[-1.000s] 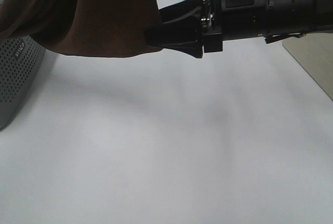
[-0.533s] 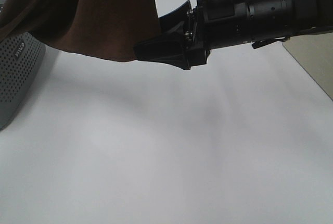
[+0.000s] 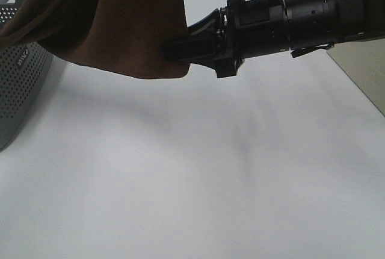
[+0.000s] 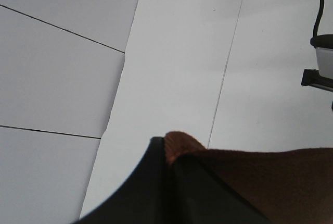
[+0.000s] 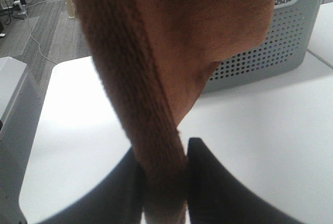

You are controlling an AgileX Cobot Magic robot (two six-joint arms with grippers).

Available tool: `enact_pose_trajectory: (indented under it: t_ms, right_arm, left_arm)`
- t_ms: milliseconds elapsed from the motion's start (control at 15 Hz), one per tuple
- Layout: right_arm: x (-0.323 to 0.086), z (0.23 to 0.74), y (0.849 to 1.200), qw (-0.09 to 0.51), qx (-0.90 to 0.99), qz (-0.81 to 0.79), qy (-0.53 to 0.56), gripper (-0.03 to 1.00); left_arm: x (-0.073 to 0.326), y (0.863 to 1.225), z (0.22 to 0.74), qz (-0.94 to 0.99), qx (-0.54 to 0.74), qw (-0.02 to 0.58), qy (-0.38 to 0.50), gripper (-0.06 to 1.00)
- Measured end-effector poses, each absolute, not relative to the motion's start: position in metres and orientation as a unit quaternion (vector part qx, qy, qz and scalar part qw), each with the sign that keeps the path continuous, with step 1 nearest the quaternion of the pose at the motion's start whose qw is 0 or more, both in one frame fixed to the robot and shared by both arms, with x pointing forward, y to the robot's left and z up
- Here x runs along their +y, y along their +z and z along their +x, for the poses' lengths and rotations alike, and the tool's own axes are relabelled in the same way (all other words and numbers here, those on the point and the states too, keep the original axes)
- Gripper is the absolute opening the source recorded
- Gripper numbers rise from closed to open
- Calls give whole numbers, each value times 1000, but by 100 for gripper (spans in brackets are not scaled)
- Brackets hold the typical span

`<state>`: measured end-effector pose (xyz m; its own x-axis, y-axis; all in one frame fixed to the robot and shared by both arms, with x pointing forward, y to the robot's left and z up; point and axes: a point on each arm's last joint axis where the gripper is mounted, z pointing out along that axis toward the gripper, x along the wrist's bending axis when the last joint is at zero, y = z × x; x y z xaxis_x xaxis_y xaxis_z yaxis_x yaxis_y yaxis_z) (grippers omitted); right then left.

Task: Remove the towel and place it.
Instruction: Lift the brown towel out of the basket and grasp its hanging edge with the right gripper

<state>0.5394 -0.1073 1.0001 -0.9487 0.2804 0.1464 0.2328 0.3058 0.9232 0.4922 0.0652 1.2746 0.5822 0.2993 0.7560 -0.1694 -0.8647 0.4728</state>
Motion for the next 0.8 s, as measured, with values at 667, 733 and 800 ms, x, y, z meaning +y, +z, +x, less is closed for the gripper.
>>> enact_pose_trajectory:
  t_ms: [667, 733, 800]
  right_arm:
    - [-112, 538, 1000, -67, 797, 306, 516, 1]
    - [-113, 537, 1010, -74, 796, 325, 505, 1]
    - [-116, 537, 1030, -79, 795, 362, 481, 1]
  left_arm:
    - [63, 1272, 493, 853, 54, 268, 444, 0]
    - [63, 1272, 493, 853, 54, 268, 444, 0]
    - [63, 1273, 493, 853, 55, 270, 444, 0]
